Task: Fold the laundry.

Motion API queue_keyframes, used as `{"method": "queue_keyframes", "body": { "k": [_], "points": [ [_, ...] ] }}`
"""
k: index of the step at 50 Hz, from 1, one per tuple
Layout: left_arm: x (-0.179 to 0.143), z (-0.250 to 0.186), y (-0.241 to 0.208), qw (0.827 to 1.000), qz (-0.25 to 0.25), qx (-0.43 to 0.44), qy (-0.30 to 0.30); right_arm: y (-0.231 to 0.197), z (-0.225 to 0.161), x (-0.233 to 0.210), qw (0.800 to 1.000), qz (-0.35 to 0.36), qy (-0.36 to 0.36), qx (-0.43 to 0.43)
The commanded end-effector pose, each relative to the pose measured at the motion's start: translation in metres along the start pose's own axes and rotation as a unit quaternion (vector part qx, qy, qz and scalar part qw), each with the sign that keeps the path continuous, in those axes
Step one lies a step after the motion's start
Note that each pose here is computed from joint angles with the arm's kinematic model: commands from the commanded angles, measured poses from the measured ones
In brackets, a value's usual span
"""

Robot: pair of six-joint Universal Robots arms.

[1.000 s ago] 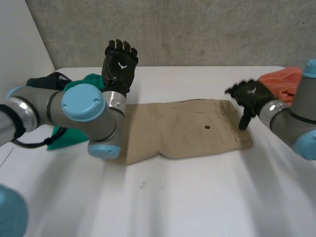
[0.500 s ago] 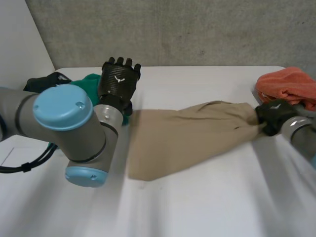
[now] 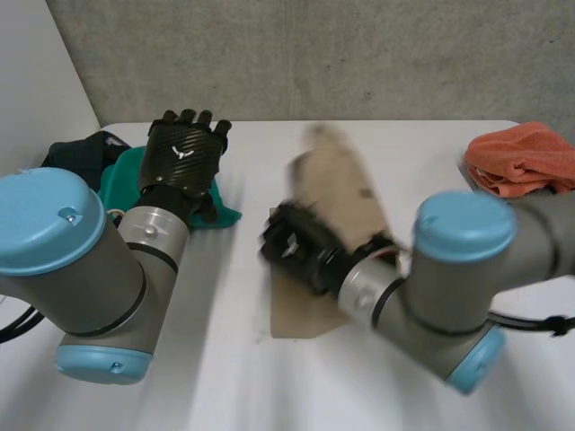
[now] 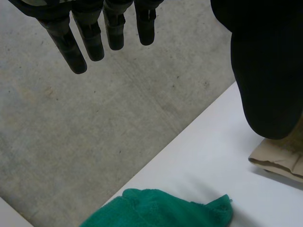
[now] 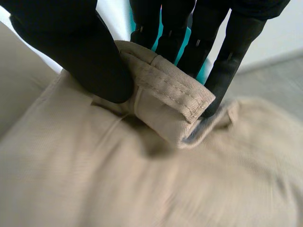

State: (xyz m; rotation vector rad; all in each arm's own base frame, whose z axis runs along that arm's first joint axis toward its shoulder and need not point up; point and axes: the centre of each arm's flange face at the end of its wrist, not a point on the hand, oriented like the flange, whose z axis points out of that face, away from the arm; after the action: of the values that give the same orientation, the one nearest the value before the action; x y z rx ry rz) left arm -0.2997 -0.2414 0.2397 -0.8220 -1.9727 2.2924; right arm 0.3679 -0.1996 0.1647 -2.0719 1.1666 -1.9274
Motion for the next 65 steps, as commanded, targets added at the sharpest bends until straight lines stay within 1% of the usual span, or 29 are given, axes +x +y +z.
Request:
{"method": "queue_keyframes", "body": {
  "k": [1, 4, 5, 8, 9, 12, 13, 16, 17, 20, 23, 26, 29, 31, 36, 41, 44, 46, 48, 53, 56, 59, 60, 61, 63, 65],
  "points": [
    [-0.003, 0.002, -0.002, 1.0, -0.006, 0.005, -0.006, -0.006, -0.001, -0.026, 0.999, -0.017, -0.044, 0.015],
    [-0.007, 0.008, -0.01, 1.0, -0.008, 0.02, -0.013, -0.009, -0.005, -0.007, 0.999, 0.036, -0.022, 0.016],
    [-0.007, 0.009, -0.014, 1.0, -0.009, 0.026, -0.014, -0.007, -0.01, 0.015, 0.996, 0.083, 0.007, 0.013],
    [-0.011, 0.02, -0.032, 0.998, -0.016, 0.054, -0.028, -0.001, -0.02, 0.048, 0.98, 0.192, 0.052, 0.009],
    [-0.012, 0.023, -0.036, 0.997, -0.02, 0.062, -0.03, 0.004, -0.025, 0.066, 0.961, 0.266, 0.078, 0.012],
    [-0.006, 0.034, -0.041, 0.996, -0.041, 0.071, -0.025, 0.015, -0.033, 0.088, 0.923, 0.369, 0.113, 0.012],
    [0.003, 0.038, -0.042, 0.996, -0.057, 0.072, -0.014, 0.026, -0.037, 0.102, 0.897, 0.42, 0.136, 0.008],
    [0.024, 0.034, -0.043, 0.995, -0.077, 0.062, 0.017, 0.042, -0.046, 0.118, 0.871, 0.465, 0.161, -0.007],
    [0.039, 0.029, -0.042, 0.994, -0.087, 0.048, 0.04, 0.052, -0.051, 0.123, 0.862, 0.48, 0.164, -0.028],
    [0.061, 0.022, -0.035, 0.993, -0.094, 0.015, 0.07, 0.064, -0.049, 0.125, 0.856, 0.491, 0.151, -0.063],
    [0.07, 0.019, -0.027, 0.992, -0.098, -0.012, 0.073, 0.074, -0.041, 0.121, 0.856, 0.491, 0.133, -0.092],
    [0.077, 0.016, -0.017, 0.992, -0.108, -0.043, 0.057, 0.086, -0.031, 0.118, 0.863, 0.478, 0.112, -0.118],
    [0.088, 0.009, -0.004, 0.989, -0.114, -0.077, 0.049, 0.097, -0.023, 0.111, 0.865, 0.472, 0.096, -0.14],
    [0.095, 0.005, 0.007, 0.988, -0.109, -0.097, 0.052, 0.104, -0.019, 0.104, 0.864, 0.473, 0.084, -0.154],
    [0.11, -0.003, 0.047, 0.98, -0.077, -0.167, 0.07, 0.123, -0.01, 0.077, 0.861, 0.47, 0.045, -0.19],
    [0.114, -0.007, 0.065, 0.974, -0.06, -0.203, 0.079, 0.137, -0.007, 0.057, 0.867, 0.446, 0.027, -0.22],
    [0.113, -0.008, 0.067, 0.973, -0.054, -0.21, 0.08, 0.144, -0.008, 0.053, 0.877, 0.414, 0.03, -0.243],
    [0.112, -0.008, 0.066, 0.972, -0.052, -0.212, 0.082, 0.147, -0.009, 0.056, 0.886, 0.384, 0.04, -0.258],
    [0.111, -0.008, 0.065, 0.97, -0.049, -0.22, 0.086, 0.147, -0.009, 0.058, 0.891, 0.369, 0.048, -0.259],
    [0.105, -0.008, 0.057, 0.965, -0.049, -0.236, 0.102, 0.135, -0.014, 0.075, 0.906, 0.343, 0.087, -0.232],
    [0.104, -0.005, 0.049, 0.966, -0.055, -0.228, 0.109, 0.127, -0.02, 0.082, 0.911, 0.334, 0.103, -0.218],
    [0.091, 0.002, 0.019, 0.974, -0.073, -0.187, 0.108, 0.118, -0.028, 0.081, 0.915, 0.324, 0.119, -0.208],
    [0.087, 0.004, 0.011, 0.975, -0.078, -0.176, 0.106, 0.118, -0.03, 0.078, 0.915, 0.324, 0.12, -0.208],
    [0.076, 0.007, -0.008, 0.979, -0.09, -0.15, 0.104, 0.116, -0.034, 0.071, 0.916, 0.323, 0.122, -0.204],
    [0.066, 0.011, -0.024, 0.981, -0.101, -0.125, 0.107, 0.111, -0.039, 0.065, 0.918, 0.319, 0.127, -0.197],
    [0.057, 0.016, -0.043, 0.981, -0.114, -0.09, 0.13, 0.1, -0.051, 0.059, 0.923, 0.309, 0.137, -0.183]
  ]
}}
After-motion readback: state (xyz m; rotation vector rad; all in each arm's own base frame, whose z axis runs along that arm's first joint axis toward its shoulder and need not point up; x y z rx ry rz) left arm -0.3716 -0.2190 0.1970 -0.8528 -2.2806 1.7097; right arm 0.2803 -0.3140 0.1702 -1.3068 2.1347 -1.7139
